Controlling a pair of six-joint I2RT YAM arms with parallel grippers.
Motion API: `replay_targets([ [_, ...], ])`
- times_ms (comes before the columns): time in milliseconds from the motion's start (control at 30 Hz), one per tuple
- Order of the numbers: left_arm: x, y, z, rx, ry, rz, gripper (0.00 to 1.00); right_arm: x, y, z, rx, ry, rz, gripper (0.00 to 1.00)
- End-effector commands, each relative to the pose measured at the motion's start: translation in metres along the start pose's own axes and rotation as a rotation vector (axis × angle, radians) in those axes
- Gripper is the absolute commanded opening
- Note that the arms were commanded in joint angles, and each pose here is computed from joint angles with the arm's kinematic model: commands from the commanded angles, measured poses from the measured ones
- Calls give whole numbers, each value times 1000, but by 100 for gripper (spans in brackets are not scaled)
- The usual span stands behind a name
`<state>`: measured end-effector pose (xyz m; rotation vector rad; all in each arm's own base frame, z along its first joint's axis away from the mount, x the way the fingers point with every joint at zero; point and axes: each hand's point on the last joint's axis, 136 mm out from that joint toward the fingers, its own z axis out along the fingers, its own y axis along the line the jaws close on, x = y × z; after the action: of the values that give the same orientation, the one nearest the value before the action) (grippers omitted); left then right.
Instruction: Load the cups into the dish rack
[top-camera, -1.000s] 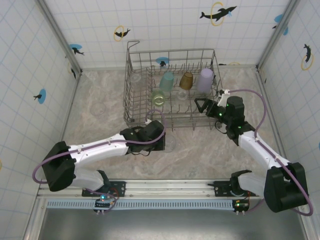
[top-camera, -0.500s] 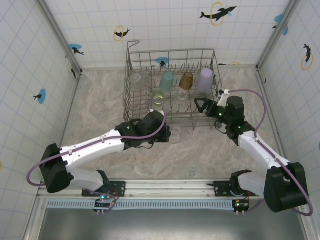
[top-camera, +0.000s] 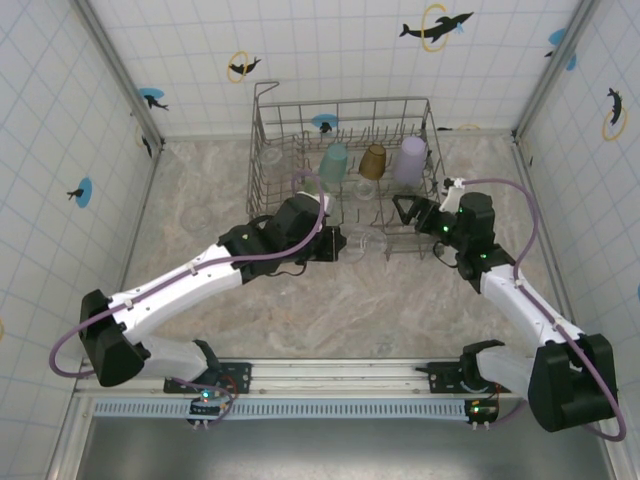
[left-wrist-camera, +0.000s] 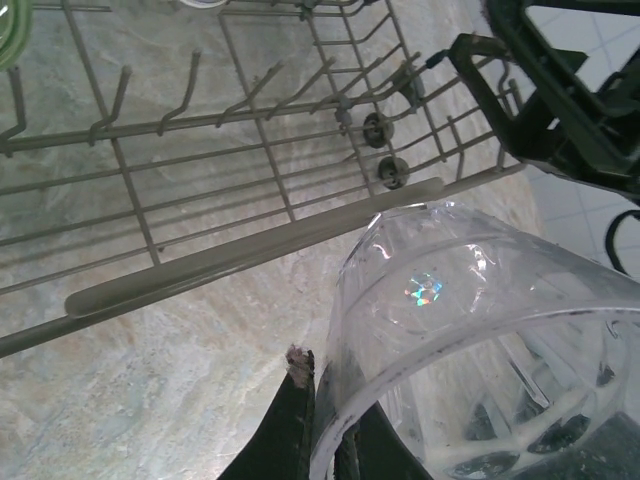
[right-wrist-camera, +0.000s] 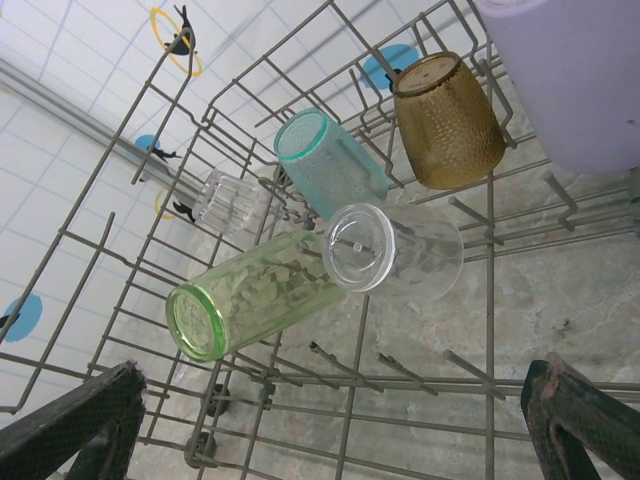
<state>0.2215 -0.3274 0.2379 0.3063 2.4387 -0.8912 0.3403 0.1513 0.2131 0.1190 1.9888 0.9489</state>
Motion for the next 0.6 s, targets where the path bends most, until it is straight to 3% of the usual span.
replay_targets([
  [0,-27,-18,-13,59,-56,27,0,0,1,-6,-15,-11,3,100],
  [300,-62,-35,-32,145,-109,33,0,-2,2,-6,-23,-11,12,100],
  [567,-87,-14,-23,197,-109,-5,0,-8,20,-9,-107,-35,-9,100],
])
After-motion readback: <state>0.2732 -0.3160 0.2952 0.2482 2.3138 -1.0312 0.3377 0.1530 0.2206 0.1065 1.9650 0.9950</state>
